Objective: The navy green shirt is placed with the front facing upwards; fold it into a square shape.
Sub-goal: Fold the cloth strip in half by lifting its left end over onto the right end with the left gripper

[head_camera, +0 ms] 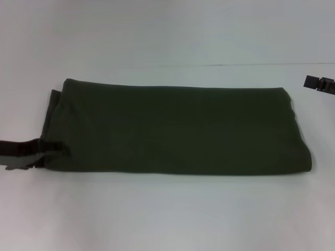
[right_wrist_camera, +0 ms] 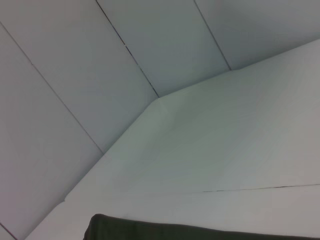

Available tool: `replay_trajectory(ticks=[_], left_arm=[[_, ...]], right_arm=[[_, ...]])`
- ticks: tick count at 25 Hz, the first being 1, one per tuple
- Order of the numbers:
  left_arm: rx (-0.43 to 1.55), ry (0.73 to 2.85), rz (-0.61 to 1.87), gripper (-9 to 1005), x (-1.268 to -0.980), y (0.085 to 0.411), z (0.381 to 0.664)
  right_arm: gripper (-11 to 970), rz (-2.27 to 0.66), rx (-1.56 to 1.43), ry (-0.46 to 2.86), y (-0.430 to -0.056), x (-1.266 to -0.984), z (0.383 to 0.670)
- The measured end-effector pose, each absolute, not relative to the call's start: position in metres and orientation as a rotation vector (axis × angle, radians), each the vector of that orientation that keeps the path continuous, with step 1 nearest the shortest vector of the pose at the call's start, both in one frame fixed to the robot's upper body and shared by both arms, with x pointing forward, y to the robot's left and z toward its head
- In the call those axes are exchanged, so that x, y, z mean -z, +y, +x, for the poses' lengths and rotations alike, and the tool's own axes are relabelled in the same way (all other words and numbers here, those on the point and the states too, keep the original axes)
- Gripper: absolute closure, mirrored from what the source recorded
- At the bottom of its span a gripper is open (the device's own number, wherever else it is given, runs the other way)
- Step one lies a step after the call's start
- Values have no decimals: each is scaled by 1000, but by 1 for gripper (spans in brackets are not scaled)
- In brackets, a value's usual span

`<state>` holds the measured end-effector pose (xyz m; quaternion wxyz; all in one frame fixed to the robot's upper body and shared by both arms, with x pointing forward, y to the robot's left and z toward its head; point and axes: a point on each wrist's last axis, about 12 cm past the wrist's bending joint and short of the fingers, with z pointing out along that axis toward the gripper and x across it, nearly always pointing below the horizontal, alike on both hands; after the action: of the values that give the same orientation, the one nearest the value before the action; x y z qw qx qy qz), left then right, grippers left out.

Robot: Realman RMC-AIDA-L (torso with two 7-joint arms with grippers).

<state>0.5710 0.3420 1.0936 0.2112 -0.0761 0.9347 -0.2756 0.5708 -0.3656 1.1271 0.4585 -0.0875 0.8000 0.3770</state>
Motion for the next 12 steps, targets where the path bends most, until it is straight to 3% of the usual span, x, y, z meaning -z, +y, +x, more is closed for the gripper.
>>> replay_trajectory(ticks=[12], left_arm=[[753, 2594, -189, 113, -1100, 343, 575]], right_arm=[[43, -210, -924, 1970, -366, -1127, 571]])
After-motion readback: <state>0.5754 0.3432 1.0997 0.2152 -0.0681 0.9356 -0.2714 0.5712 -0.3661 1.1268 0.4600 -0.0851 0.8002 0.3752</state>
